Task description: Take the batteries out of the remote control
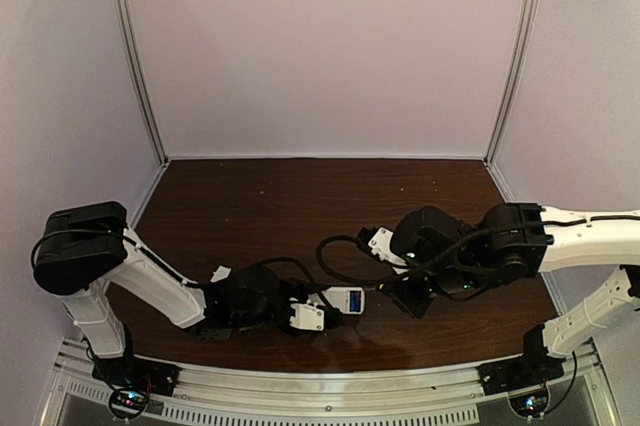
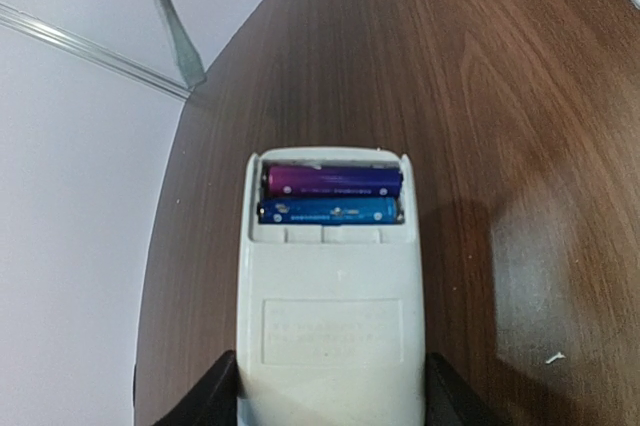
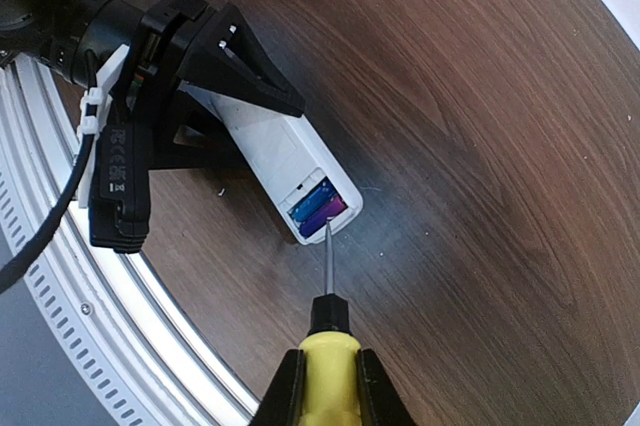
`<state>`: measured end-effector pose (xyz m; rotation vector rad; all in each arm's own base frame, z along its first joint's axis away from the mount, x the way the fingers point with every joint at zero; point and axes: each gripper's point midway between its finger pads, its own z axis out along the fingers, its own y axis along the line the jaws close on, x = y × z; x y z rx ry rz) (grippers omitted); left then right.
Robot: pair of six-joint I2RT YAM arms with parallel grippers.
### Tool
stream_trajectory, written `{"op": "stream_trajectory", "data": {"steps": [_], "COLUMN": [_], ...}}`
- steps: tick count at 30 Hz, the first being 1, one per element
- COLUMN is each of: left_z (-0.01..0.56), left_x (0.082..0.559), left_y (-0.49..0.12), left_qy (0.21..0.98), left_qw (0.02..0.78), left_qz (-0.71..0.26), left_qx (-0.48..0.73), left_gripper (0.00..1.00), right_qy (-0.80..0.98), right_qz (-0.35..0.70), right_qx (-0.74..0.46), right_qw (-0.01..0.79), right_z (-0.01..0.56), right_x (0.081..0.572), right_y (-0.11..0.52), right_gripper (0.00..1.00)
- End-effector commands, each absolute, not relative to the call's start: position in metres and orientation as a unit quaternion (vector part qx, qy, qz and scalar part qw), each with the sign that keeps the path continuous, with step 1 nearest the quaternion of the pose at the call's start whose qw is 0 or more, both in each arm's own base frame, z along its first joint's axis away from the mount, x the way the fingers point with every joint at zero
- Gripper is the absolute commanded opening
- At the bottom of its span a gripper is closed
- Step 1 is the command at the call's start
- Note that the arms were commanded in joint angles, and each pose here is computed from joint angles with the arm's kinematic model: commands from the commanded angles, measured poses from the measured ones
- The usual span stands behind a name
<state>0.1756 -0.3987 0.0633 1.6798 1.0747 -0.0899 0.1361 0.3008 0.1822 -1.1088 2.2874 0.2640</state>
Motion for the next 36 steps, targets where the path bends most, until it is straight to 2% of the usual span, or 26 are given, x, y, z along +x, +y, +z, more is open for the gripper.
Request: {"op": "stream_trajectory", "data": {"steps": [1,36], "left_z": [0.073,0.062], "left_x": [0.177,0.185], "left_y": [-0.405,-0.404], "left_qy": [0.439,0.432], "left_qw": [0.566,0.565], "left_qz": [-0.033,0.026], "left_qx": [0.697,0.703], "left_gripper": [0.00,0.00], "right_qy": [0.853,0.852], "right_qz": [0.093,0.024], "right_qx": [-0.409,-0.437], "right_qw": [0.311,0.286], "right_z": [0.188,0.149], "right_x": [0.145,0.156], "right_y": [0.304,0.316], "right_gripper": [0.00,0.00]}}
